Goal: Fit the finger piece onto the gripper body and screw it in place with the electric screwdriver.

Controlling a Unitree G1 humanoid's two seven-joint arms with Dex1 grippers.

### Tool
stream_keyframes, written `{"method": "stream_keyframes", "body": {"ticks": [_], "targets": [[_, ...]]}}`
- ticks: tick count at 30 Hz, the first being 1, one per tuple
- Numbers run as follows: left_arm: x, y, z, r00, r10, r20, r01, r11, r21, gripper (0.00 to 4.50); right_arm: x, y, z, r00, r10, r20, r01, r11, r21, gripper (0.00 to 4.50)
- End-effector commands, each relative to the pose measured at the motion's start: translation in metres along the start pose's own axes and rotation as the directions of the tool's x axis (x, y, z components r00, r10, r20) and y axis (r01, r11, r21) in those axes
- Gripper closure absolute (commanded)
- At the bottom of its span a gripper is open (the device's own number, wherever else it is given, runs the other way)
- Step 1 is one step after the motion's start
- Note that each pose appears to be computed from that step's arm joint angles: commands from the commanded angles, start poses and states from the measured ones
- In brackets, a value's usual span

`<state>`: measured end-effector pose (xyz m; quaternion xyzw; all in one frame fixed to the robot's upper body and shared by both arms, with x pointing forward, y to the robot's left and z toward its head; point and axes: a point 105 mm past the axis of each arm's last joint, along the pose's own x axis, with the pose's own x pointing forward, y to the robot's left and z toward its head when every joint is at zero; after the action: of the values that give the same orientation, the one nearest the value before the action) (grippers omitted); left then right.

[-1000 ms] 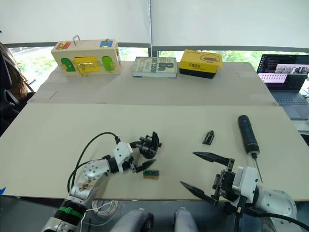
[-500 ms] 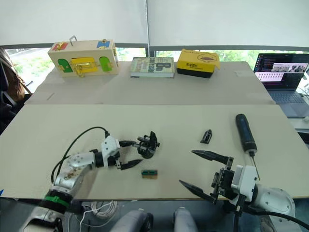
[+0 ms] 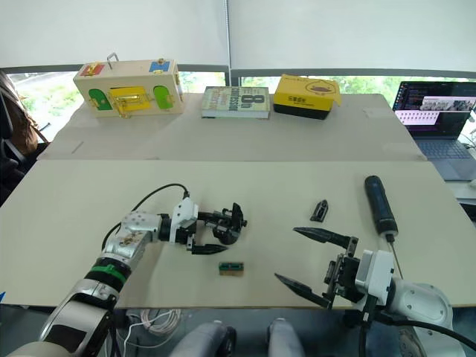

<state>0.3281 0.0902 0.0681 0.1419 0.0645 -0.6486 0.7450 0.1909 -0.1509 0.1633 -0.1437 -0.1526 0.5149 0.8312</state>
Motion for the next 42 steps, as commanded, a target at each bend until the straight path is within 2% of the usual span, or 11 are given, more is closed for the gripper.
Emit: {"method": "stream_keyframes", "body": {"ticks": [1,10,14,15,17,19,22,24,26,32,42], "targets": [[0.002,0.003,0.004,1.0,0.011,0.014,-0.011,0.999,0.032,0.06,0.001,0.002,0.007,1.0,0.001,0.01,-0.001,0.999,-0.032,0.0],[0.016,-0.002,0.006,0.999,-0.027,0.044,0.025,0.999,0.035,0.06,0.001,0.004,0.007,1.0,-0.015,0.003,0.015,0.999,-0.031,0.0],[0.017,-0.005,0.004,0.998,-0.031,0.051,0.03,0.999,0.023,1.05,0.0,0.005,0.006,1.0,-0.017,-0.003,0.017,0.999,-0.029,0.0],[0.017,-0.006,0.004,0.998,-0.033,0.052,0.032,0.999,0.021,1.59,0.0,0.006,0.006,1.0,-0.018,-0.004,0.018,0.999,-0.029,0.0],[0.016,-0.009,0.002,0.998,-0.034,0.059,0.033,0.999,0.022,2.18,-0.001,0.006,0.006,1.0,-0.018,-0.007,0.018,0.999,-0.026,0.0],[0.013,-0.008,0.008,0.996,0.004,0.09,-0.008,0.999,0.041,2.18,-0.001,0.007,0.005,1.0,-0.018,-0.009,0.018,1.0,-0.024,0.0],[0.006,0.005,0.027,0.974,0.174,0.144,-0.18,0.983,0.029,2.18,-0.003,0.007,0.004,1.0,-0.024,-0.016,0.023,0.999,-0.025,0.0],[-0.002,0.011,0.035,0.939,0.304,0.162,-0.306,0.952,-0.015,2.18,-0.004,0.008,0.003,0.999,-0.022,-0.026,0.022,0.999,-0.027,0.0],[-0.007,0.004,0.039,0.917,0.365,0.159,-0.363,0.931,-0.044,2.18,-0.006,0.007,0.002,0.999,-0.023,-0.031,0.022,0.999,-0.029,0.0],[-0.005,-0.02,0.028,0.9,0.425,0.1,-0.424,0.905,-0.037,2.18,-0.006,0.006,0.002,0.999,0.0,-0.037,-0.001,1.0,-0.028,0.0],[0.013,-0.027,0.023,0.876,0.471,0.1,-0.467,0.882,-0.065,2.18,-0.009,0.007,0.003,0.999,0.016,-0.05,-0.017,1.0,-0.019,0.0]]}}
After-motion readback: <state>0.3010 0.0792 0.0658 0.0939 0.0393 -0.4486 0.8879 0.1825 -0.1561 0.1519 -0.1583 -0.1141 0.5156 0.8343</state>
